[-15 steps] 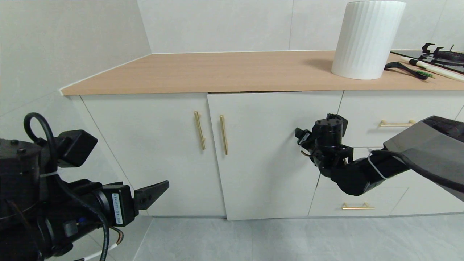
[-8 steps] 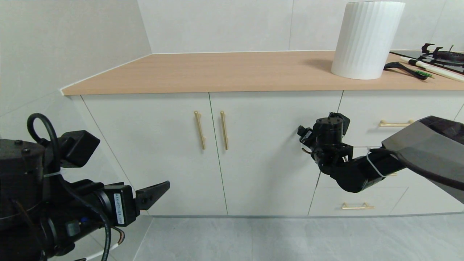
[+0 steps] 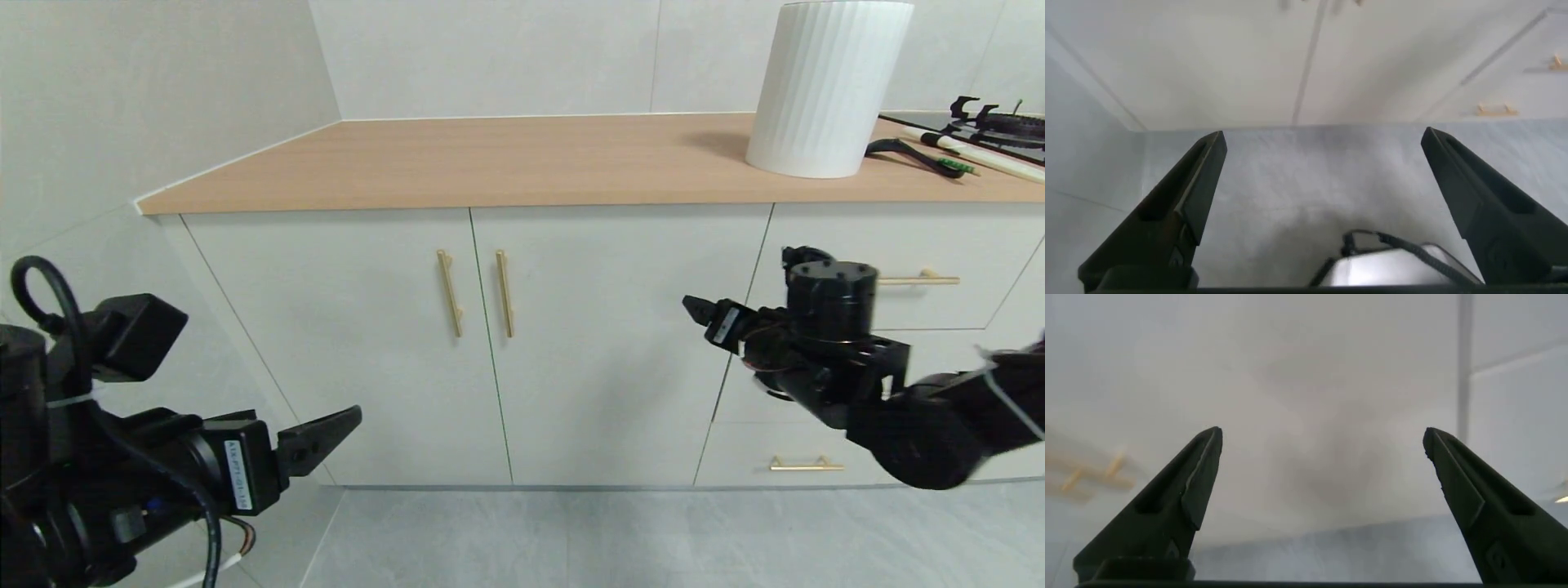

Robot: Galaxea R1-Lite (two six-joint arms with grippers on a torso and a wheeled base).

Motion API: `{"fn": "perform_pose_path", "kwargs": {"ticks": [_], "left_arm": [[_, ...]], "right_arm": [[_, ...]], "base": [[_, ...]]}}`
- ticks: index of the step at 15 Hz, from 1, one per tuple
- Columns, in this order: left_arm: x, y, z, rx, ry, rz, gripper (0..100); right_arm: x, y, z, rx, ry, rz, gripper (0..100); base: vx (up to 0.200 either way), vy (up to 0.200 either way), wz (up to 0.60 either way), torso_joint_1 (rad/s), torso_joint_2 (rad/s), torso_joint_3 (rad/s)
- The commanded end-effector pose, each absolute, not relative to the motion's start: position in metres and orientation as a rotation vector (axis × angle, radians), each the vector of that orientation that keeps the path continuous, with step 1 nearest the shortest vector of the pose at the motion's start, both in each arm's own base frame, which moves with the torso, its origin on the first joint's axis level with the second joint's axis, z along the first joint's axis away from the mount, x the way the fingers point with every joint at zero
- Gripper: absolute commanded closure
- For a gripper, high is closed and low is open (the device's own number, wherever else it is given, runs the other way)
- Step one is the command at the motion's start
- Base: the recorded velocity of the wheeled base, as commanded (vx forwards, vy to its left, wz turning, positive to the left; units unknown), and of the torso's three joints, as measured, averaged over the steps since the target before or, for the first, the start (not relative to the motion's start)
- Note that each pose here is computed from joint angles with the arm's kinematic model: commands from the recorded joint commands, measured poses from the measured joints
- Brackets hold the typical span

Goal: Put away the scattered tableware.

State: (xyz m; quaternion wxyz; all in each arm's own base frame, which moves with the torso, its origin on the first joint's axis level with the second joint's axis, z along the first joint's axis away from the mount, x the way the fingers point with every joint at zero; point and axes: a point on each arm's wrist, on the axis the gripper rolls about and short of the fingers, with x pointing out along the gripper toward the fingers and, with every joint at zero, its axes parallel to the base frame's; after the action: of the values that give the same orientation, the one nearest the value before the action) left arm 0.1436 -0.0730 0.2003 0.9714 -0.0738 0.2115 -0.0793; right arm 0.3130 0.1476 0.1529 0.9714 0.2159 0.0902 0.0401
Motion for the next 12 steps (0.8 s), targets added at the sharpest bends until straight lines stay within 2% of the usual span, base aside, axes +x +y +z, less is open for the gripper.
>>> {"fn": "perform_pose_path", "kwargs": {"ticks": [1, 3, 4, 6, 8, 9, 12], "left_arm": [[0.119, -0.050, 0.203, -0.157, 0.349, -0.119, 0], [0.094, -0.035, 0.193, -0.162, 0.311, -0.099, 0], [0.070, -0.023, 0.185, -0.183, 0.249, -0.088, 0], [0.042, -0.009, 0.180, -0.223, 0.142, -0.057, 0], [0.021, 0.000, 0.177, -0.240, 0.093, -0.031, 0], [0.009, 0.004, 0.175, -0.239, 0.070, -0.013, 0], [-0.027, 0.012, 0.154, -0.159, -0.006, 0.072, 0]], "right_arm": [[0.220, 0.101, 0.208, 0.376, -0.015, 0.167, 0], [0.176, 0.079, 0.214, 0.318, -0.086, 0.161, 0], [0.129, 0.056, 0.213, 0.270, -0.156, 0.164, 0], [0.077, 0.030, 0.202, 0.204, -0.214, 0.150, 0], [0.047, 0.011, 0.189, 0.182, -0.183, 0.053, 0], [0.030, 0.002, 0.183, 0.172, -0.182, -0.005, 0], [-0.022, -0.012, 0.180, 0.169, -0.230, -0.091, 0]], "base": [[0.000, 0.000, 0.00, 0.000, 0.00, 0.000], [0.000, 0.000, 0.00, 0.000, 0.00, 0.000], [0.000, 0.000, 0.00, 0.000, 0.00, 0.000], [0.000, 0.000, 0.00, 0.000, 0.00, 0.000], [0.000, 0.000, 0.00, 0.000, 0.00, 0.000], [0.000, 0.000, 0.00, 0.000, 0.00, 0.000], [0.000, 0.000, 0.00, 0.000, 0.00, 0.000]]}}
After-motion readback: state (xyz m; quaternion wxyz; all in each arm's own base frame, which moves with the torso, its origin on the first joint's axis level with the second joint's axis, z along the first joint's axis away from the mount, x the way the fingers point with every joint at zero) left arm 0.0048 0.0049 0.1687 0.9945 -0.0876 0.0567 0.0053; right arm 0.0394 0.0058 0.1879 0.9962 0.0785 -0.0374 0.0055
